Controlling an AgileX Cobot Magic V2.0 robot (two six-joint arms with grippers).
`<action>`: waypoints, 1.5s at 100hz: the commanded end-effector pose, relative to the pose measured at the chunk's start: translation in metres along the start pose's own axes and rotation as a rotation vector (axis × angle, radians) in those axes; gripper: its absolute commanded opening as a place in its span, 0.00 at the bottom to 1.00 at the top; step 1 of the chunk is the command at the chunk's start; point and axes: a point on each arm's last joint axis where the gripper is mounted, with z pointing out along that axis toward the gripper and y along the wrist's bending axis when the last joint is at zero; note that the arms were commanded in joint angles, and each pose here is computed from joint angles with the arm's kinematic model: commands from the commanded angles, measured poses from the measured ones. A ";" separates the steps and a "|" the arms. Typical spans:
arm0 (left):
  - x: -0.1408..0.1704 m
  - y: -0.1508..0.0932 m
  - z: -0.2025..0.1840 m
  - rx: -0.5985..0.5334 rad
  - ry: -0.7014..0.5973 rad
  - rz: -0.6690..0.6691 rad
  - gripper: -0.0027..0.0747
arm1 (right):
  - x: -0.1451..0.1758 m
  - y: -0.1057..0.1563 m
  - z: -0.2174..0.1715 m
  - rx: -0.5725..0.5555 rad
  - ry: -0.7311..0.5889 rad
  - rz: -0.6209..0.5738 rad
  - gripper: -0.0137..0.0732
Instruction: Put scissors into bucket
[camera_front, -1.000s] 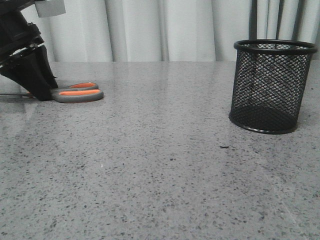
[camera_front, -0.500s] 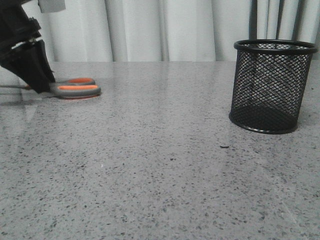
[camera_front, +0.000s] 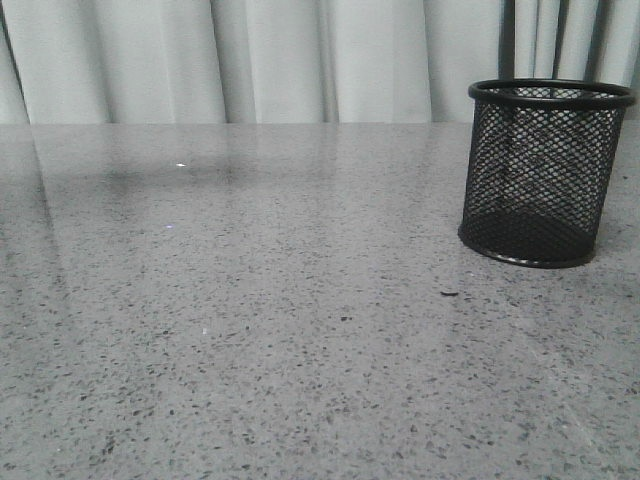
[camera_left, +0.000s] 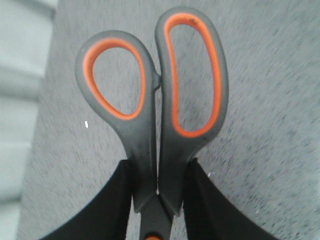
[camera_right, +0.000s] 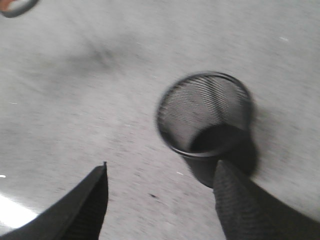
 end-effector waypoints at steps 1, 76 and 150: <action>-0.037 -0.022 -0.046 -0.067 -0.114 0.058 0.03 | -0.025 0.010 -0.002 -0.086 -0.139 0.010 0.63; -0.136 -0.106 -0.083 -0.131 -0.308 0.277 0.02 | -0.106 0.036 0.018 -0.503 -0.168 0.030 0.63; -0.156 -0.118 -0.068 -0.075 -0.362 0.266 0.15 | -0.105 0.032 0.036 -0.624 -0.118 0.042 0.08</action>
